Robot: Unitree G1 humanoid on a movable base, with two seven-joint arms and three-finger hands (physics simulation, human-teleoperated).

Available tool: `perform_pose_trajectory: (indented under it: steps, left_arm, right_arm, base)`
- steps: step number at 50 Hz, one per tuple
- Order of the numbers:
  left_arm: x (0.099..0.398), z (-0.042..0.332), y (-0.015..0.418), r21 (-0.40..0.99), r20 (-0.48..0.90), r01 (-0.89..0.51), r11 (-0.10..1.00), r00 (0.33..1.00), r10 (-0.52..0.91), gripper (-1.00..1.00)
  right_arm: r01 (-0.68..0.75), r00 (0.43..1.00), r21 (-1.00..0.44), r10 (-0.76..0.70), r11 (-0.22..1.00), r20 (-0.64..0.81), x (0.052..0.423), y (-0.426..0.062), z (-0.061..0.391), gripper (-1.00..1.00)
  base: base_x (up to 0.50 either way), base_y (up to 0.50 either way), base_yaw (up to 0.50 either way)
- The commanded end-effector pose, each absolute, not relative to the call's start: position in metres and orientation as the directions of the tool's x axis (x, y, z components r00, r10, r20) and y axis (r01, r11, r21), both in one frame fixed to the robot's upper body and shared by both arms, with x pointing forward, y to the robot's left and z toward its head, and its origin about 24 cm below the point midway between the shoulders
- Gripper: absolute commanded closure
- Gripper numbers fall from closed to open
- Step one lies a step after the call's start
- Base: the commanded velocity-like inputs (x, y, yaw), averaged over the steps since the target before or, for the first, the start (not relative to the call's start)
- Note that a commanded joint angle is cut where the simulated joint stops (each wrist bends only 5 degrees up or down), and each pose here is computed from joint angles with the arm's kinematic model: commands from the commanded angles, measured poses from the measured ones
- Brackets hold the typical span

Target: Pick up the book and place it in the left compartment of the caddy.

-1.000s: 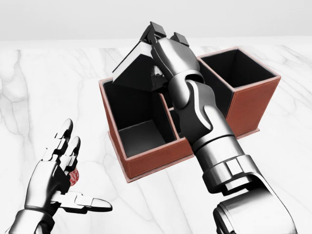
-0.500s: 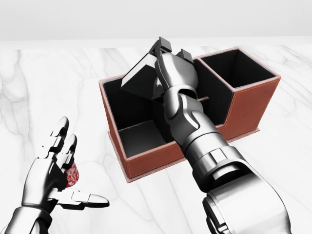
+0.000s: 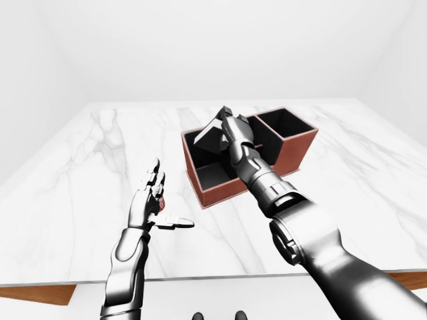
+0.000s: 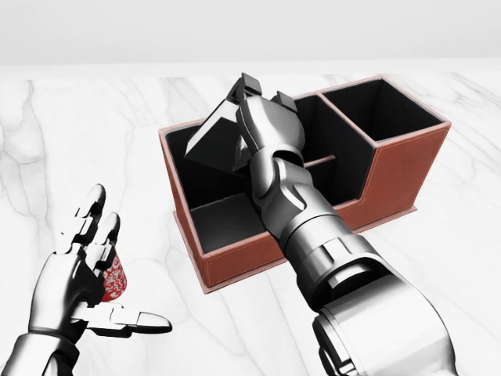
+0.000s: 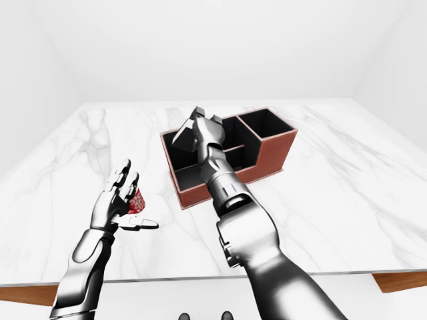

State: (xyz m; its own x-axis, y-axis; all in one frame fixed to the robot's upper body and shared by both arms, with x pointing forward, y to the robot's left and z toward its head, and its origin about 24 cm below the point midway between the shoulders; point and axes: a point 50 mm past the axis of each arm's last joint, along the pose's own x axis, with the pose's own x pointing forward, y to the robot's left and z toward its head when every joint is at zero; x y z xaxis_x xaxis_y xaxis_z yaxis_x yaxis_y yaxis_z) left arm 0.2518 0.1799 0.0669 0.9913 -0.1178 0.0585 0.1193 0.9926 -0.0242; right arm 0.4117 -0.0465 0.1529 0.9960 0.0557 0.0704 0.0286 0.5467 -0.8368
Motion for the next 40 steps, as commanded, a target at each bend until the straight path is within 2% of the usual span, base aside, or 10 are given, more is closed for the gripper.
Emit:
perform_pose_trajectory:
  steps: [1,40]
  left_arm:
    - [0.251,0.068,0.180,-0.026,0.065,0.120,0.992,0.991,-0.118,-1.00]
    - [0.255,0.066,0.181,-0.035,0.055,0.127,0.991,0.991,-0.125,-1.00]
  right_arm:
    - [0.079,0.987,-0.835,0.074,0.544,0.142,0.412,-0.036,0.170,1.00]
    - [-0.005,0.998,-0.864,0.063,0.504,0.031,0.403,-0.042,0.127,1.00]
  base:
    - [0.00,0.00,0.00]
    - [0.00,0.00,0.00]
